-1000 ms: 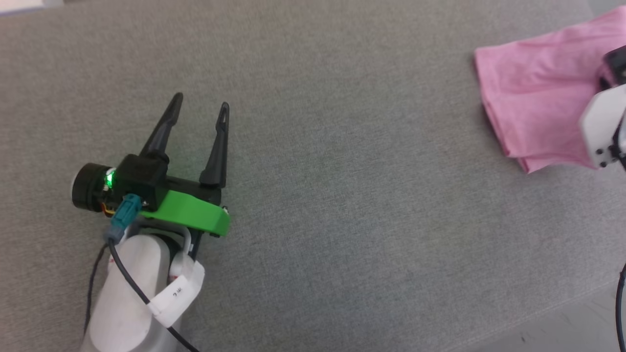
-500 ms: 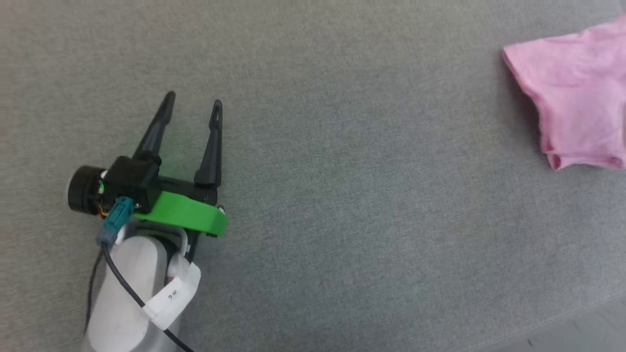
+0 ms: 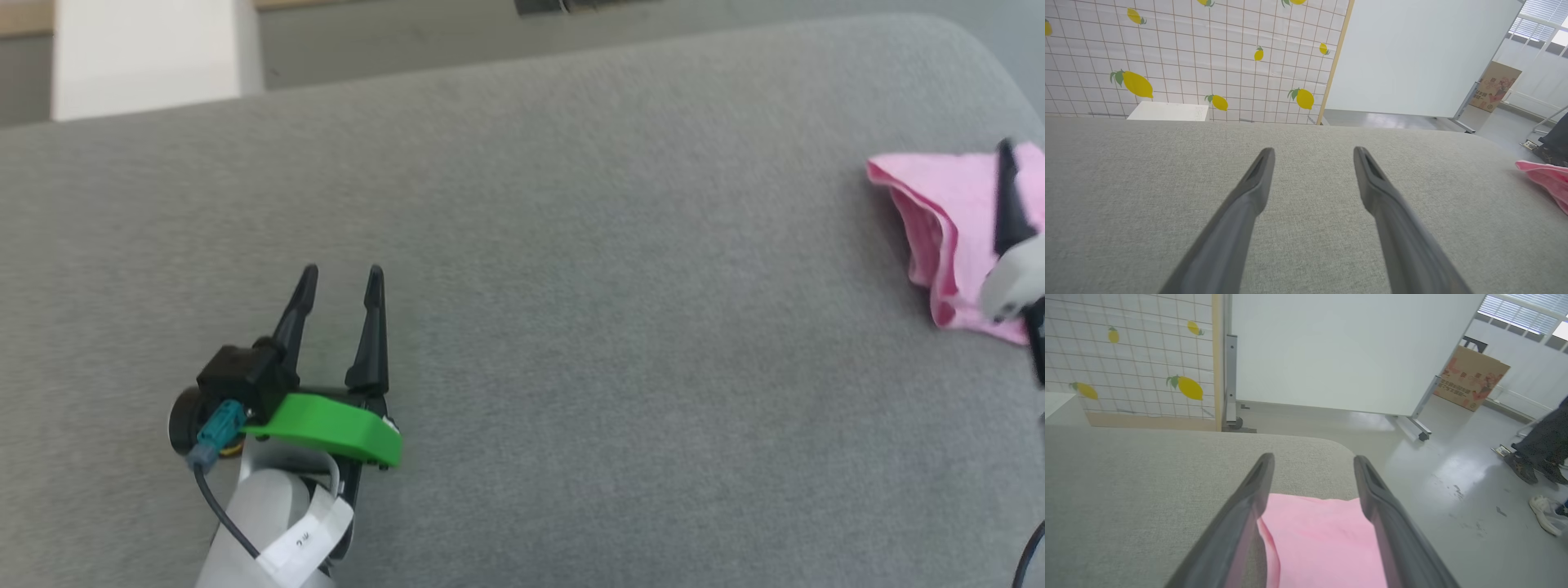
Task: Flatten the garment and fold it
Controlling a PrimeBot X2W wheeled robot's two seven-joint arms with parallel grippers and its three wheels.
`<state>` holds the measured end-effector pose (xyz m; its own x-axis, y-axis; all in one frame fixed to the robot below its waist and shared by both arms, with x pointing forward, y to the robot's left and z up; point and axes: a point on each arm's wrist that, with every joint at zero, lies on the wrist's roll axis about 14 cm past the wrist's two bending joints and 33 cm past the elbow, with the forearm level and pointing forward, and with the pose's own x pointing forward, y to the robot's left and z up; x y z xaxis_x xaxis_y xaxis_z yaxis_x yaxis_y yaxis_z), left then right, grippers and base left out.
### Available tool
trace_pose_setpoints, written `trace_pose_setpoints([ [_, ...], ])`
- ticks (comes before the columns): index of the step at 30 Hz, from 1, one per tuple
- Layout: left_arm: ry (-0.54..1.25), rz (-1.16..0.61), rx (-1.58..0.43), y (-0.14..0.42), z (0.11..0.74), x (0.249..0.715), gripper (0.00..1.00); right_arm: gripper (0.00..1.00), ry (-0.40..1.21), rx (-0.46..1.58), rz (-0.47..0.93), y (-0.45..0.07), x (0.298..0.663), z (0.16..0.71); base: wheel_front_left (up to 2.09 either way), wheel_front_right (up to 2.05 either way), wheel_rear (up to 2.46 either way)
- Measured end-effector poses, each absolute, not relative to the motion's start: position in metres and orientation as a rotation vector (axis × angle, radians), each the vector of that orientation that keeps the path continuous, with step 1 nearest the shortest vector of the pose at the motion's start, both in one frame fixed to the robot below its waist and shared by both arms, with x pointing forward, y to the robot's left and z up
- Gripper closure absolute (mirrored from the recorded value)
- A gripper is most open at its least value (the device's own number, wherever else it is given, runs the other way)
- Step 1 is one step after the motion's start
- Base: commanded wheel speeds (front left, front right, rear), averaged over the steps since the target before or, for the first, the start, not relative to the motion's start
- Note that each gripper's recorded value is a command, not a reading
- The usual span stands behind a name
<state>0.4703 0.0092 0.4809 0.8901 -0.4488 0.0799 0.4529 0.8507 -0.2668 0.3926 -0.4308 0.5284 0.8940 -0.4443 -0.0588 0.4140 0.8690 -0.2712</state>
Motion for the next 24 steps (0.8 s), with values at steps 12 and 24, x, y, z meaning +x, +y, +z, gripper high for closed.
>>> trace_pose_setpoints([
  [12,-0.068,-0.347,-0.267,0.063,0.51,0.436,0.0,0.0,-0.128,-0.015,-0.208,-0.311,0.384,0.544,0.0,0.0,0.0],
  [24,-0.095,-0.256,-0.251,0.098,0.52,0.409,0.0,0.0,-0.135,0.06,-0.078,-0.243,0.368,0.536,0.0,0.0,0.0],
])
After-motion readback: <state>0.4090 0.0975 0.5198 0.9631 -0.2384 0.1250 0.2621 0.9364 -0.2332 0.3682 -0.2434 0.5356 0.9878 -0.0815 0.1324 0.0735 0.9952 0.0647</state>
